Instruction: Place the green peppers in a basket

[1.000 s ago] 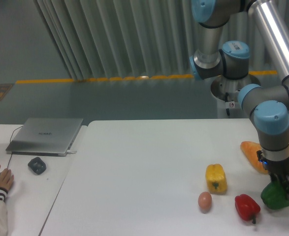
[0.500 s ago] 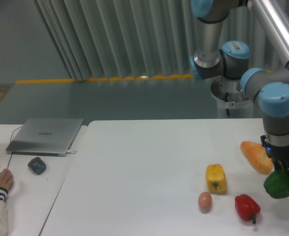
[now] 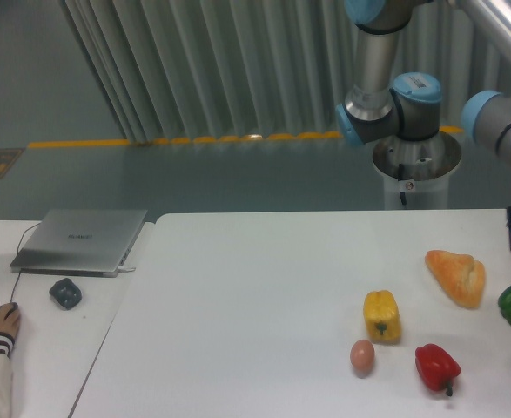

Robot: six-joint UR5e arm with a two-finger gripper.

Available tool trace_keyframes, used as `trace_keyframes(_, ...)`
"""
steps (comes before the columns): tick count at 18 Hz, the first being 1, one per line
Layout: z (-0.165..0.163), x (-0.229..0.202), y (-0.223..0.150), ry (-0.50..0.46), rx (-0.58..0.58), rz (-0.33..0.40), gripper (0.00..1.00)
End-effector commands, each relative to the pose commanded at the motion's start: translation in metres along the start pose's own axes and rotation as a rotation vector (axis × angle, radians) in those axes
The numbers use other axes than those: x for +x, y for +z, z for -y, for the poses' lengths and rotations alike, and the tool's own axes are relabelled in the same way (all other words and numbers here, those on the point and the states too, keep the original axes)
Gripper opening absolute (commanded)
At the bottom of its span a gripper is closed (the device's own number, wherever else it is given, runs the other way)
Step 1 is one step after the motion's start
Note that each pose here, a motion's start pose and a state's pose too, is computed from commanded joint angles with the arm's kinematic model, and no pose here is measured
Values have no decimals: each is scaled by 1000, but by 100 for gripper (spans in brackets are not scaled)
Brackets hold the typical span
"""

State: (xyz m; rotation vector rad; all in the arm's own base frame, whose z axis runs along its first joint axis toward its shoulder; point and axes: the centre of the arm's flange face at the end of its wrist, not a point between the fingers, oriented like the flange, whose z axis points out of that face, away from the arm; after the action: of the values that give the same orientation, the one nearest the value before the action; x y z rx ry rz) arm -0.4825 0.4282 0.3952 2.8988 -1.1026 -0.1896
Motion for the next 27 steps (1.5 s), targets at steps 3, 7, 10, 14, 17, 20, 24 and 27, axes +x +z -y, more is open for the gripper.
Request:
trace_keyframes(3,-23,2,-1,66,-4,-6,29)
trace_keyframes(7,-57,5,1,164,-9,-15,29)
trace_keyframes(10,-83,9,1,233,-15,-18,28)
trace_keyframes(14,-104,11,7,270,-16,-24,29)
trace_keyframes(17,-115,14,14,259,-13,-34,31)
trace_keyframes(20,-121,10,21,252,-14,-28,52)
trace_keyframes(24,-147,13,25,215,-25,-6,100)
trace_keyframes(27,-150,13,26,210,-23,-7,100)
